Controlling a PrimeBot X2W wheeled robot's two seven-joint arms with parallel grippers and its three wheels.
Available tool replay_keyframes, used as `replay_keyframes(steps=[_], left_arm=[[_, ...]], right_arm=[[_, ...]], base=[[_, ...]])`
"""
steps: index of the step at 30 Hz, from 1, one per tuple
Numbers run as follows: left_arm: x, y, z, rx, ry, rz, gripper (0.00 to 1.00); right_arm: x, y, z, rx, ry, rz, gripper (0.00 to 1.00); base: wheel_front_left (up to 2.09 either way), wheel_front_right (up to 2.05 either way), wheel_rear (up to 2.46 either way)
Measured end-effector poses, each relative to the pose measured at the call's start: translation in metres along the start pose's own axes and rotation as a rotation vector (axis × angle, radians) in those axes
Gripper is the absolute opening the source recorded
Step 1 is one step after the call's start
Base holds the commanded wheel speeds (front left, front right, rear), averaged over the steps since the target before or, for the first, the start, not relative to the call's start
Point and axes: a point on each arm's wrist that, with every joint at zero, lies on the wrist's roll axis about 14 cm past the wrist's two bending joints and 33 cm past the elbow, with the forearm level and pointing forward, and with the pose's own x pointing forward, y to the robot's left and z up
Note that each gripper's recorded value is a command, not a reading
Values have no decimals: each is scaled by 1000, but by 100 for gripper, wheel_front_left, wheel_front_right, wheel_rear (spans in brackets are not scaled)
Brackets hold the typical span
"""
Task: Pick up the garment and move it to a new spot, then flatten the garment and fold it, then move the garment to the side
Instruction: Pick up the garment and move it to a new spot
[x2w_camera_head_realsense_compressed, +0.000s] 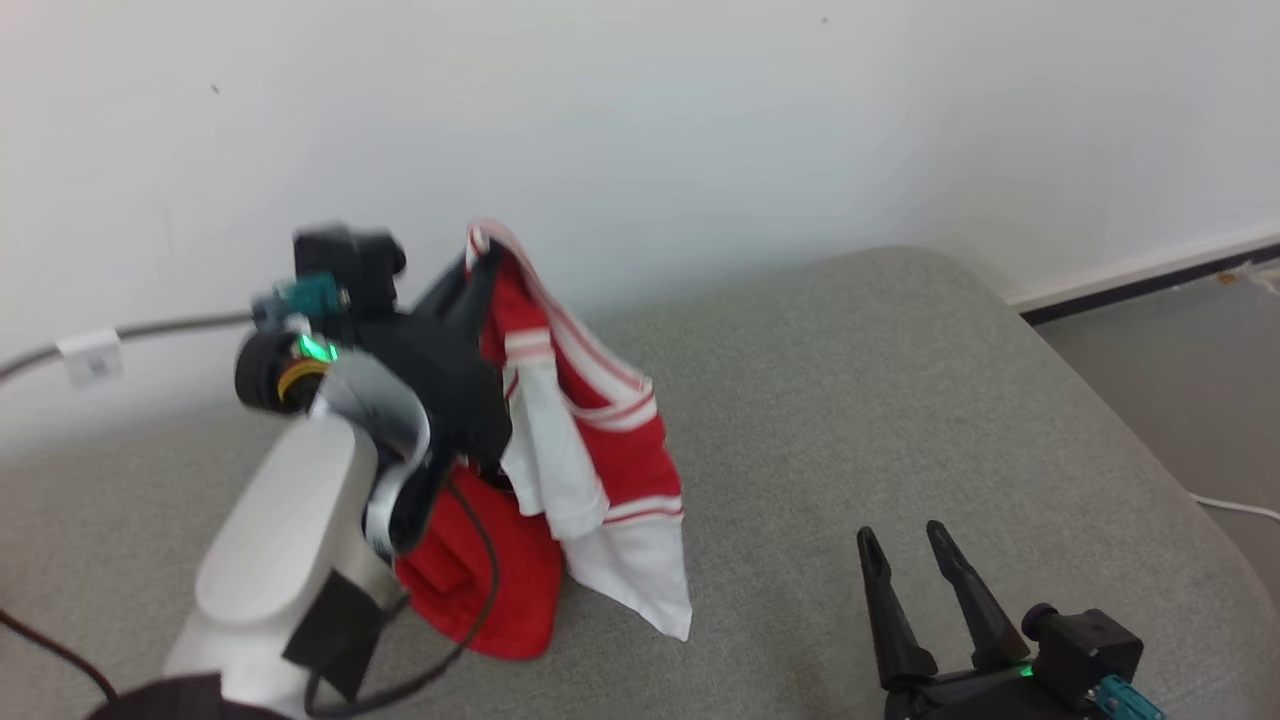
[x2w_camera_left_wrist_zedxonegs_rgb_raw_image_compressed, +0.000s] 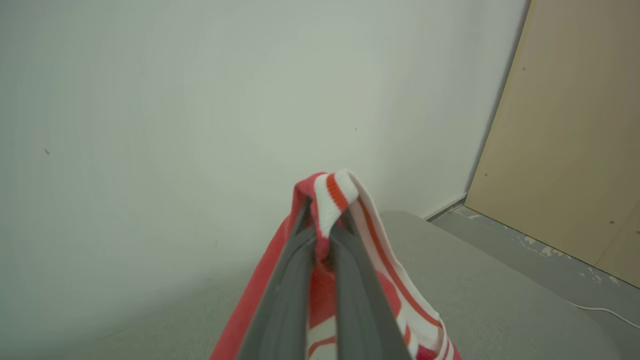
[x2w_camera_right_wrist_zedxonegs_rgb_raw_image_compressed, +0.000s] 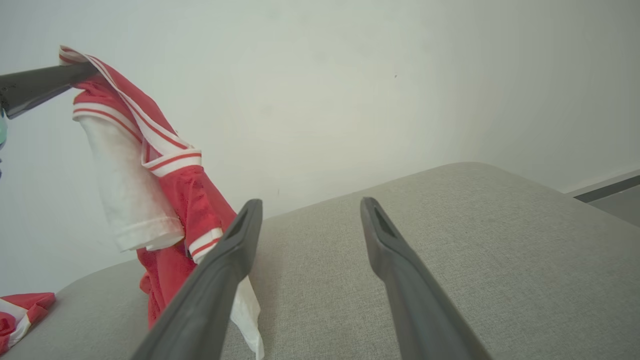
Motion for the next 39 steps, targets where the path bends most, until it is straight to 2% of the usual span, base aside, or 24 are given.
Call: replay_keyframes(steps=[6,7,8,12,15,23,25,32,39], left_arm=[[-14,1,-103,-125,180,33,0],[-17,-2,-117,-133,210,32,42],[-20,-4,-128,-141,230,34,100],[-41,-4,-165,-173,315,72,100],[-52,-2,-172,-191,310,99,100],[-90,1,-157,-203,123,151,100],[-107,7,-154,-172,91,180,100],[-171,43,-117,-109,-65,389,100],[-245,74,-125,-38,-37,567,100]], right_arm=[[4,-1,-13,-5,55,-7,100],[6,-1,-14,-7,60,-6,100],[7,0,-16,-10,66,-2,100],[14,8,-17,-12,77,25,100],[19,14,-19,-11,82,48,100],[24,16,-18,-15,80,61,100],[24,15,-17,-19,77,59,100],[23,2,-20,-68,93,34,100],[18,9,-34,-90,162,62,100]], base=[[0,0,0],[0,0,0],[0,0,0],[0,0,0],[0,0,0],[0,0,0],[0,0,0],[0,0,0],[0,0,0]])
